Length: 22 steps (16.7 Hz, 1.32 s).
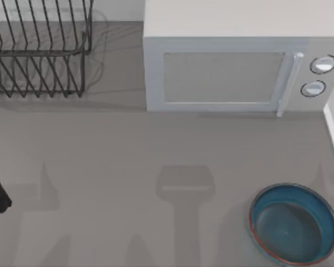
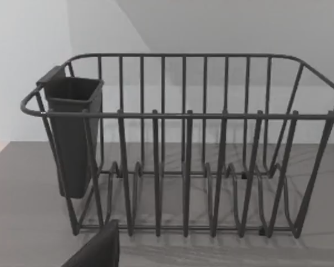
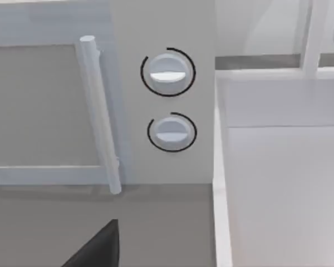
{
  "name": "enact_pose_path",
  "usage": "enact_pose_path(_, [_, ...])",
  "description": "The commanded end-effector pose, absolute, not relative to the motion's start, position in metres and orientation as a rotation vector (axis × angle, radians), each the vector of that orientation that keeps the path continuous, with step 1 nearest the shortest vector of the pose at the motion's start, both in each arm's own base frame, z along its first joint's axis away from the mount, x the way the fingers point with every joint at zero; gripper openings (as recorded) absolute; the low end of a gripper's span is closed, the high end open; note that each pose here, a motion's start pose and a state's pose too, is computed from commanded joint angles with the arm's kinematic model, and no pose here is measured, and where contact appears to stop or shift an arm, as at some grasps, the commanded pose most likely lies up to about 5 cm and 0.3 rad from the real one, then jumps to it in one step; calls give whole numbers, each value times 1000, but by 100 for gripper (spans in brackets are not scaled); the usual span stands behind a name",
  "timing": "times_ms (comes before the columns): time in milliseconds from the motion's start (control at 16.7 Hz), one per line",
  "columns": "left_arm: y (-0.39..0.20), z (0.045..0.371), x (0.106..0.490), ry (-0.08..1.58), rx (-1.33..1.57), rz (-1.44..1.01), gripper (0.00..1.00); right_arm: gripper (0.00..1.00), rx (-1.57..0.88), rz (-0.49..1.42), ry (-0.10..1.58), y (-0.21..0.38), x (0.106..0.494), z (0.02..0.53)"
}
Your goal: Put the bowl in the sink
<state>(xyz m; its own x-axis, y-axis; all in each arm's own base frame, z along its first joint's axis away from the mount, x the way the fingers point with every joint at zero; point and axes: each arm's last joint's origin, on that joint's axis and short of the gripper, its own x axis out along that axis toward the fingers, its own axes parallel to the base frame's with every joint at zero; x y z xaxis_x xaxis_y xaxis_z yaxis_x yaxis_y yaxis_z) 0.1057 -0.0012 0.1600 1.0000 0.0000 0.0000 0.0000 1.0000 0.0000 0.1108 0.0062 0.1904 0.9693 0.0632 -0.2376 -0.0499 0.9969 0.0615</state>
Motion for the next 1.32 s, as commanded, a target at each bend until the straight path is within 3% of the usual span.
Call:
enact_pose_path(480, [-1,160,106,0,0,0,100,100,88,84,1083,39,169,222])
enact_pose_path(720, [-1,160,106,0,0,0,100,100,51,39,1390,60,201,227])
enact_pose_path(960, [-1,160,106,0,0,0,100,100,13,-1,1551,76,221,229])
enact_pose_path(1320, [-1,160,106,0,0,0,100,100,12,-10,1568,78,224,229])
